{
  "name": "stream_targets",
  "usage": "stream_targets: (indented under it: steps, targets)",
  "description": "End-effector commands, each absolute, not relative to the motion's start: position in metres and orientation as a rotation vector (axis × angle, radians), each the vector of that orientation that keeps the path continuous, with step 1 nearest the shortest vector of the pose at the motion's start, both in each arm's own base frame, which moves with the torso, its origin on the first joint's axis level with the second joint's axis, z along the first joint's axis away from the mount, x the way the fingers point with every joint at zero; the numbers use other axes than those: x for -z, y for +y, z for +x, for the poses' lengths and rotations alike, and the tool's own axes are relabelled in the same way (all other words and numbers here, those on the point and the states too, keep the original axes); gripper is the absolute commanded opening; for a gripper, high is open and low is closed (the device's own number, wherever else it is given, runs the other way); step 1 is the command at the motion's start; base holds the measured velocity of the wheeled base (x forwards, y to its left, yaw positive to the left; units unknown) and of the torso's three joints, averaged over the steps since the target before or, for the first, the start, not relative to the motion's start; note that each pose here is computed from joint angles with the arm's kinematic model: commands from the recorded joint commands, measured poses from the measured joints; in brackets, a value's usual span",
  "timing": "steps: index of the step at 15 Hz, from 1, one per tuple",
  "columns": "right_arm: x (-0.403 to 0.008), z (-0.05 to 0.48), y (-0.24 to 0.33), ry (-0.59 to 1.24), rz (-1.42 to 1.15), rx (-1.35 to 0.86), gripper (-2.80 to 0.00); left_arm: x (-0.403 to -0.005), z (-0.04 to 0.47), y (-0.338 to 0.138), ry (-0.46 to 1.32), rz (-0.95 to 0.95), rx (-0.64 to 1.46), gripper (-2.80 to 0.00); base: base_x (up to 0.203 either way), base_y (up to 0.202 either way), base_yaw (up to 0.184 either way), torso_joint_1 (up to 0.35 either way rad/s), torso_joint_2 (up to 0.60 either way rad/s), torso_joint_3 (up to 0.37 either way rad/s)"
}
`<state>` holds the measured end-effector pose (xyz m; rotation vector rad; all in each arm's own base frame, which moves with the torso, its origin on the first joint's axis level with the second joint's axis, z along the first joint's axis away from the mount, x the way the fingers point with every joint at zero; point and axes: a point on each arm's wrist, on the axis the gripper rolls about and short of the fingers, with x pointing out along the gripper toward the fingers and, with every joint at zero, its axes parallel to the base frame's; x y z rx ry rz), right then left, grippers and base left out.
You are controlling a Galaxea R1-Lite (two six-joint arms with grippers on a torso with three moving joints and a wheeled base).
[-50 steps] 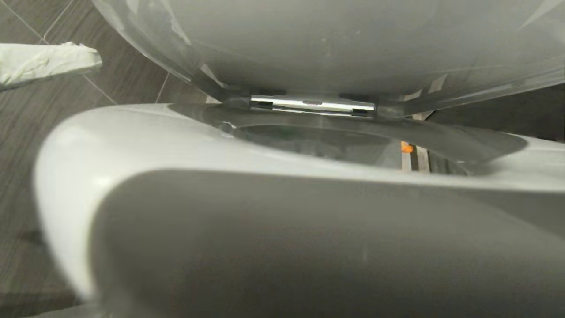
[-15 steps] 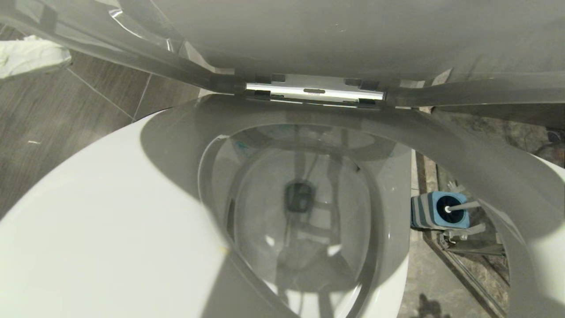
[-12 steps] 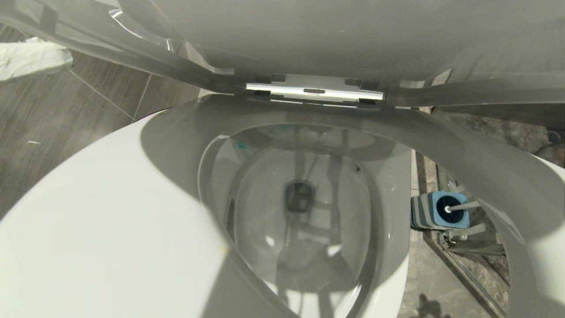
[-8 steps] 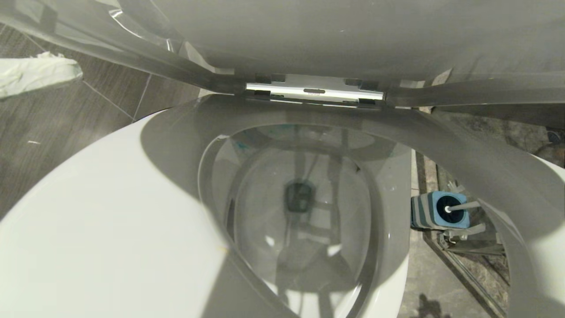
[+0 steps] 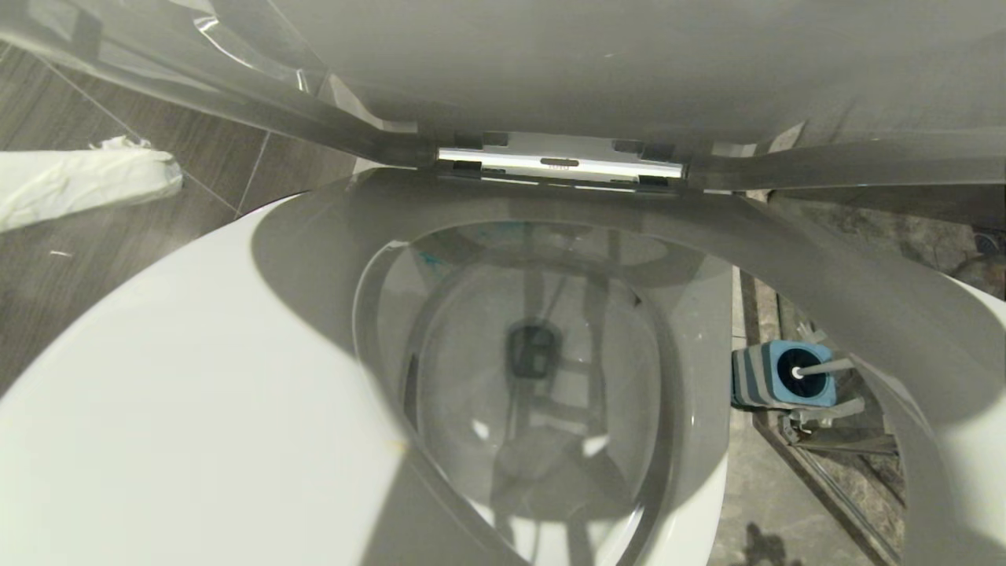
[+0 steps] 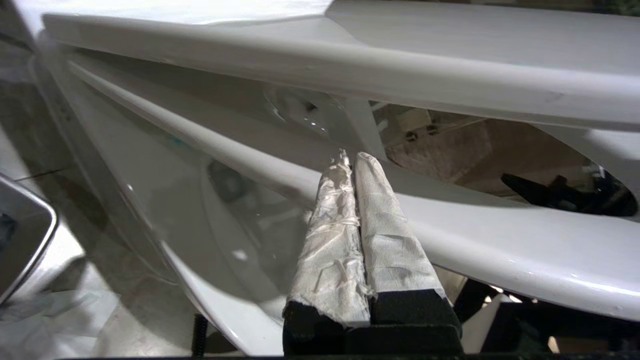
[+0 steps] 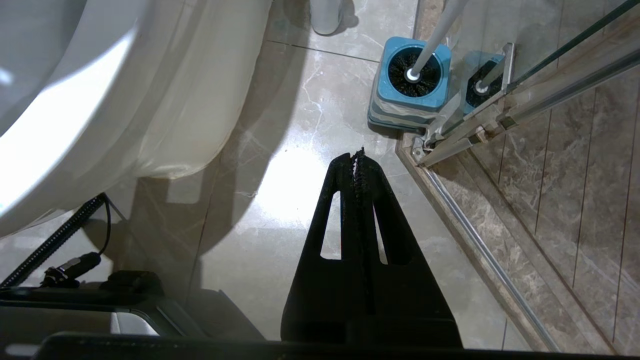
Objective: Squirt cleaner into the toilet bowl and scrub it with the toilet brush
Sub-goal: Close the toilet lid
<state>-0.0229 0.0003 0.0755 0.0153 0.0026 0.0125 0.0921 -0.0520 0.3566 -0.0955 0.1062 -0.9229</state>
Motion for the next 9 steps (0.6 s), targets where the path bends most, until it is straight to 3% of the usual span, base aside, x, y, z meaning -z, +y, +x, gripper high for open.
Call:
stream_targets:
  steps: [1, 9]
  targets:
    - [-0.075, -0.023, 0.000, 0.003, 0.015, -0.012, -2.80, -0.354, 0.089, -0.051, 0.120, -0.099, 0.942, -2.80, 0.000, 0.000, 0.000, 0.000, 0.00, 0.000]
    - [-0.075, -0.023, 0.000, 0.004, 0.015, -0.012, -2.80, -0.345, 0.075, -0.048, 0.224, -0.105, 0.994, -2.80, 0.000, 0.000, 0.000, 0.000, 0.00, 0.000]
